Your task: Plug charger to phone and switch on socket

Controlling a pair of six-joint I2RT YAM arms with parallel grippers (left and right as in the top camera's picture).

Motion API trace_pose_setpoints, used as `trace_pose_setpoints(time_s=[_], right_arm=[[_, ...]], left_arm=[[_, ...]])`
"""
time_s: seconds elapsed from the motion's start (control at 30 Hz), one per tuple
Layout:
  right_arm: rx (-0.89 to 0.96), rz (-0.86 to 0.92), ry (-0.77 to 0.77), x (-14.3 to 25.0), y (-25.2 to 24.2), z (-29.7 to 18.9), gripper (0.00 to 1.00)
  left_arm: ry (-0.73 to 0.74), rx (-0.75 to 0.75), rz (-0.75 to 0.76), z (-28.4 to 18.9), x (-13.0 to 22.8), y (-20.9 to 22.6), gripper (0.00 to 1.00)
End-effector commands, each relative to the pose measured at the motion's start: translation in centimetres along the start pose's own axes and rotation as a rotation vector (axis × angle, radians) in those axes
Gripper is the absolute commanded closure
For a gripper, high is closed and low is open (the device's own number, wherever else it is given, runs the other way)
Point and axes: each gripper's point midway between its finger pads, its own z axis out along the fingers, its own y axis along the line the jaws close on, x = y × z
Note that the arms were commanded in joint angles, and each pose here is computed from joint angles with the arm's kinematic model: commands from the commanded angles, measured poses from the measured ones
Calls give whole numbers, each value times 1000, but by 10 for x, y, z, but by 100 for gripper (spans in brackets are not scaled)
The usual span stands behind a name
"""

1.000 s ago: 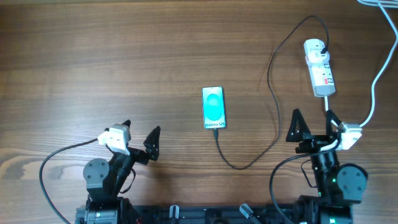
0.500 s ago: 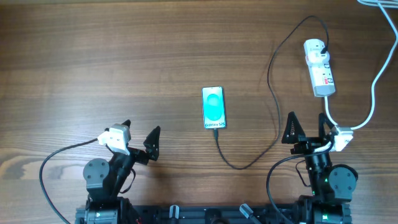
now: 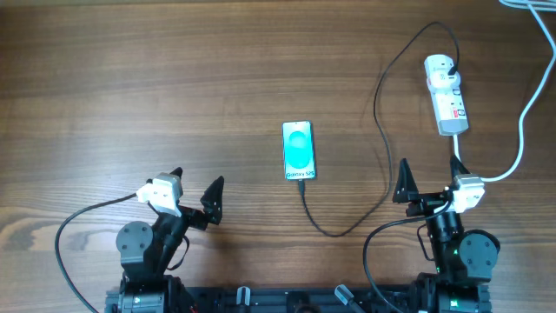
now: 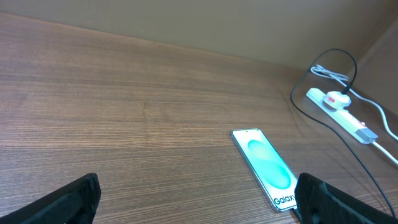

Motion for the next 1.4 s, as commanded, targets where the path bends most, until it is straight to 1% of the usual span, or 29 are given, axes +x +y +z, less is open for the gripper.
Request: trace_pose_setpoints(time_s=[0.0, 0.27, 0.37, 0.43, 0.5, 0.63, 0.97, 1.37], right_arm=[[-20, -26, -12, 0, 4, 0, 0], [-20, -26, -12, 0, 4, 0, 0], [-21, -26, -12, 0, 4, 0, 0], [-20, -26, -12, 0, 4, 0, 0], [-21, -26, -12, 0, 4, 0, 0], [-20, -27, -12, 0, 4, 0, 0], [-20, -26, -12, 0, 4, 0, 0], [-21, -26, -12, 0, 4, 0, 0]], left_arm=[[5, 0, -6, 0, 3, 1, 0], [-5, 7, 0, 0, 0, -1, 0], [-61, 22, 28, -4, -12, -6, 0], [-124, -7, 50, -9, -25, -4, 0], [-169, 9, 71, -13, -34, -9, 0], [-158, 20, 70, -12, -31, -12, 0], [-187, -131, 59, -12, -34, 9, 0], [-182, -129, 58, -12, -33, 9, 0]])
